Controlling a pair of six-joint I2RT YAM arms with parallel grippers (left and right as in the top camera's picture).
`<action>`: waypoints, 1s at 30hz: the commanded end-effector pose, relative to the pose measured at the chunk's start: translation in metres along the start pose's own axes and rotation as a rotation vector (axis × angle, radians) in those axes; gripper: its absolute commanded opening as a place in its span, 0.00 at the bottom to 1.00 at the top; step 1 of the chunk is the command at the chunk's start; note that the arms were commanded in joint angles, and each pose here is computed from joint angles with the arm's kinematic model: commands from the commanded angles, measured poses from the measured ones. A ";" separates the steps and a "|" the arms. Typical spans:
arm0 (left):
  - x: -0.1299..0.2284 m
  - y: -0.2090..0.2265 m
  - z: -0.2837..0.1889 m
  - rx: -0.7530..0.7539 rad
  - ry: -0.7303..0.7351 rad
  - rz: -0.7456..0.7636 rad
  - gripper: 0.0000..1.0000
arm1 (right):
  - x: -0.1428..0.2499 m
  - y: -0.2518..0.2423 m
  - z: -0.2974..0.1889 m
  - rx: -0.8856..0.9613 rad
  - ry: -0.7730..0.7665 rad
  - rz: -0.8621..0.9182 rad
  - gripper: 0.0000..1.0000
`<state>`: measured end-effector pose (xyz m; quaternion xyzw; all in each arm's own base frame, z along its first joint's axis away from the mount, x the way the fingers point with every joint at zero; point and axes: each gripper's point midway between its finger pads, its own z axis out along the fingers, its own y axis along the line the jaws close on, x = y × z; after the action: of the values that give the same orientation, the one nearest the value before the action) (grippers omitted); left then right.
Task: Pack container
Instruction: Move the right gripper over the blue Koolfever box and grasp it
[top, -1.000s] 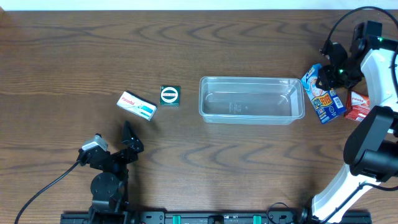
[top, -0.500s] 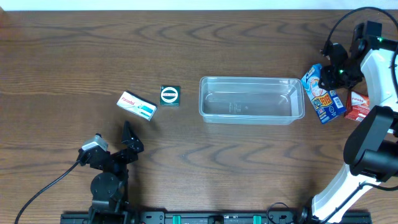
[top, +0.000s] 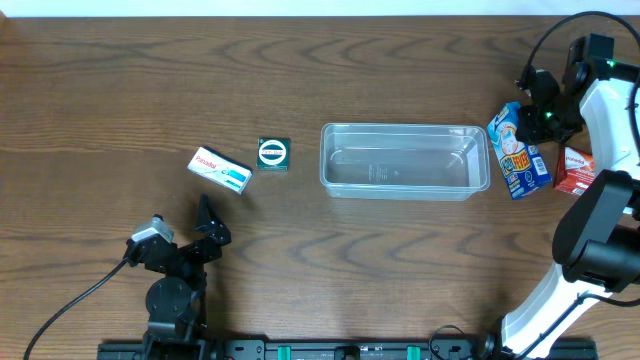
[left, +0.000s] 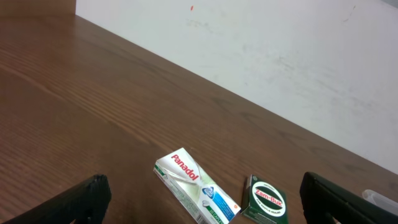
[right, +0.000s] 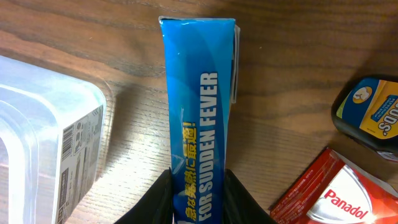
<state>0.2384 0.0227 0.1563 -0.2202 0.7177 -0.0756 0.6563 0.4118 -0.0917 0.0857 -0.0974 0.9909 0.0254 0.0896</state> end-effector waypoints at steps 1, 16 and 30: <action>0.012 0.009 0.002 -0.031 0.020 0.023 0.98 | 0.002 0.001 0.002 -0.001 0.008 0.012 0.22; 0.012 0.009 0.002 -0.031 0.020 0.023 0.98 | -0.016 -0.002 -0.034 0.038 -0.077 0.023 0.21; 0.012 0.009 0.002 -0.031 0.021 0.023 0.98 | -0.025 0.011 -0.105 0.103 -0.179 -0.015 0.34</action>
<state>0.2384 0.0227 0.1563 -0.2202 0.7177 -0.0756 0.6563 0.4156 -0.0868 0.1797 -0.0947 0.9808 -0.0057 0.1704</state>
